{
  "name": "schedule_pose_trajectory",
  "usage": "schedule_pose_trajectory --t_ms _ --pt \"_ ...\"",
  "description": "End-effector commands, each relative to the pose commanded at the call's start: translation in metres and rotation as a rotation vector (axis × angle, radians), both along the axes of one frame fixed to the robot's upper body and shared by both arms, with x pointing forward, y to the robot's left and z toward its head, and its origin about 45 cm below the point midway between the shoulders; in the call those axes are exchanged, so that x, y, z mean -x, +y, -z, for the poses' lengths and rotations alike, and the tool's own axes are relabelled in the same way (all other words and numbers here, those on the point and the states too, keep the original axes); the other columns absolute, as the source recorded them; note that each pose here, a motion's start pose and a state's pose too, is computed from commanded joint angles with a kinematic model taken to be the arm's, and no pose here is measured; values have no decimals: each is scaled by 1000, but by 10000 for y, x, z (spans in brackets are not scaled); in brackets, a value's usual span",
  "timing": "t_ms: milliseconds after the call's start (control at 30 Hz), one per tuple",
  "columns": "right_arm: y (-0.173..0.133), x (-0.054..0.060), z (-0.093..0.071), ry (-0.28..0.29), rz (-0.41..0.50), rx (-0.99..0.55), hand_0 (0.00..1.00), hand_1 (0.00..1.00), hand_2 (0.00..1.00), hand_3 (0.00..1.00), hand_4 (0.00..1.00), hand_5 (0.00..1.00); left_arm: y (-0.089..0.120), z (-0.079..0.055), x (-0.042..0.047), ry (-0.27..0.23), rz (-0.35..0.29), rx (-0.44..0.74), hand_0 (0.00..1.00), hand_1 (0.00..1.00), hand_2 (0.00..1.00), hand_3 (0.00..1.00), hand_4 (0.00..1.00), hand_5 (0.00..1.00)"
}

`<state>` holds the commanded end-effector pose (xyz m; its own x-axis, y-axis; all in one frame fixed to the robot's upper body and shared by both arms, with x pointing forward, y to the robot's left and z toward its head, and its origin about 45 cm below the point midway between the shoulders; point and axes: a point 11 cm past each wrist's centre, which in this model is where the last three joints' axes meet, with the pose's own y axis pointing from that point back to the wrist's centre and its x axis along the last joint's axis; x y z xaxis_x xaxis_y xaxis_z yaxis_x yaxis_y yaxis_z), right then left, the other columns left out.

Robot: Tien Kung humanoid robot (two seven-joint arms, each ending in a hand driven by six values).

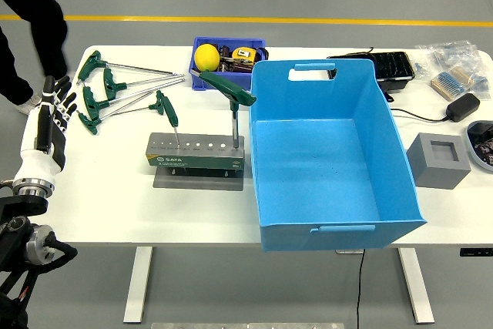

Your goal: Lift tool from toolbox,place it in box,lift tool from toolbox,place it in box

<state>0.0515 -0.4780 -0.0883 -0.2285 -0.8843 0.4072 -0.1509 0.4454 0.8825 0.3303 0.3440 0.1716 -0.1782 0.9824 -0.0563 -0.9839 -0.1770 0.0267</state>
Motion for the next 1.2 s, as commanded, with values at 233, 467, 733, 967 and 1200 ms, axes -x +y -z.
schedule_pose_trajectory --t_ms 233,467,733,967,1200 --pt "-4 11 0 3 1 1 793 753 767 733 973 834 6 5 6 1 -2 -1 927 945 950 901 987 998" --pt "4 2 2 1 2 0 793 753 768 734 975 834 4 -6 2 -5 -2 0 929 949 952 899 986 998" --pt "-9 6 -3 3 3 3 793 753 768 735 975 834 -9 -14 -4 -8 1 0 929 952 952 899 985 998" --pt "0 10 1 3 2 0 793 753 768 732 975 834 -3 -18 0 -13 0 1 929 952 953 899 985 998" --pt "-6 5 -2 1 3 2 792 753 768 733 975 834 -5 -20 -2 -14 0 0 929 953 955 898 985 998"
